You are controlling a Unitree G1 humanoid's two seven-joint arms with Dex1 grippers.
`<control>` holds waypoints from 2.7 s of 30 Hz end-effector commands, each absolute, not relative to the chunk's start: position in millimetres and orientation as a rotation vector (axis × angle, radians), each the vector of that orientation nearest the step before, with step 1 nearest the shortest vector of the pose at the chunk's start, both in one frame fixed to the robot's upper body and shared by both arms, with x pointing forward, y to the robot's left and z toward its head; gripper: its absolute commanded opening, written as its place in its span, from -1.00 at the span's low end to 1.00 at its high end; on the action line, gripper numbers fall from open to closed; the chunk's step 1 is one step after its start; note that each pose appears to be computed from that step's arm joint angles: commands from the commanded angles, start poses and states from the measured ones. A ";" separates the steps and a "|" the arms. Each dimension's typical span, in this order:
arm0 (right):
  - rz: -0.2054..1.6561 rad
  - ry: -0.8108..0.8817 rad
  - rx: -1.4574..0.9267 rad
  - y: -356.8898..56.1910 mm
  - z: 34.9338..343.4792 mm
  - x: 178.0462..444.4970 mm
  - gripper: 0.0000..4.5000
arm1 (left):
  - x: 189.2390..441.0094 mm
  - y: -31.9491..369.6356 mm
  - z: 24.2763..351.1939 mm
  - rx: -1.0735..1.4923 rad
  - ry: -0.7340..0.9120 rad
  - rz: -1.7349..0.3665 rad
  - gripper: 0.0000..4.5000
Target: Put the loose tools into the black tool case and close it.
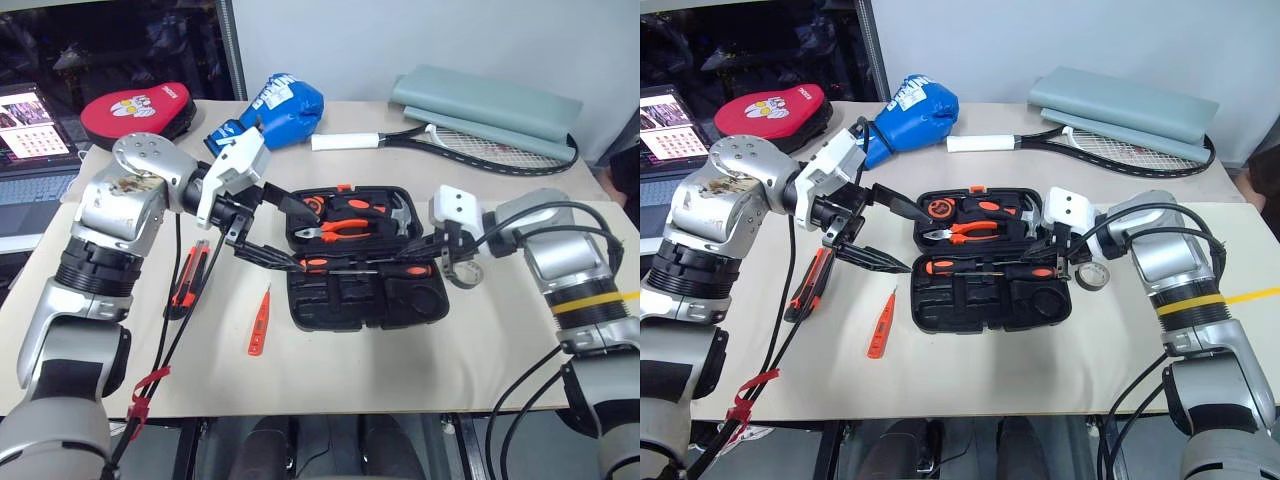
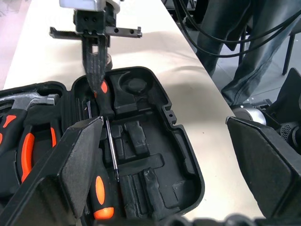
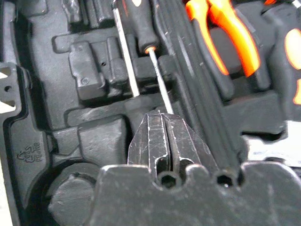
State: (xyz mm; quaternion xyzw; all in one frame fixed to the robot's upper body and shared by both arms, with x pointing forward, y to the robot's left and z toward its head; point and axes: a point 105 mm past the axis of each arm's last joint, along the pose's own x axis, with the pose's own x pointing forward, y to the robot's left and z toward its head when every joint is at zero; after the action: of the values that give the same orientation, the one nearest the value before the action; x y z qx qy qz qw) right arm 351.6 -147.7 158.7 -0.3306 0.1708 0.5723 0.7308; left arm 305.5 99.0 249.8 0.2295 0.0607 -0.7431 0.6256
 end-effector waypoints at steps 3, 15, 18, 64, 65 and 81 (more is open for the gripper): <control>1.244 0.355 -0.737 -140.9 160.3 354.4 -0.96 | 301.7 97.2 257.7 0.571 0.103 -1.713 1.00; 1.248 0.401 -0.745 -131.7 138.3 353.8 -0.96 | 302.6 94.9 256.0 0.575 0.105 -1.719 1.00; 1.188 0.416 -0.743 -134.7 134.1 365.2 -0.96 | 302.9 93.5 256.0 0.576 0.101 -1.722 1.00; 1.377 0.065 -0.373 -140.1 240.7 230.9 0.99 | 213.0 216.7 168.5 0.323 0.608 -0.872 1.00; 1.370 0.059 -0.376 -139.3 240.5 231.4 0.99 | 215.3 211.8 165.5 0.316 0.624 -0.856 1.00; 1.321 0.010 -0.346 -120.4 227.4 212.0 0.99 | 246.9 176.3 111.6 0.218 0.898 -0.630 1.00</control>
State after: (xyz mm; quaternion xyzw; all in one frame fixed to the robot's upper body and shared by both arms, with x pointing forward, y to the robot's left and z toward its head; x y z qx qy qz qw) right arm 217.4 -123.5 218.8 -0.1508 0.0335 0.6124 0.7753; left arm 242.7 178.1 113.0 0.0946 0.4250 -0.3099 0.8452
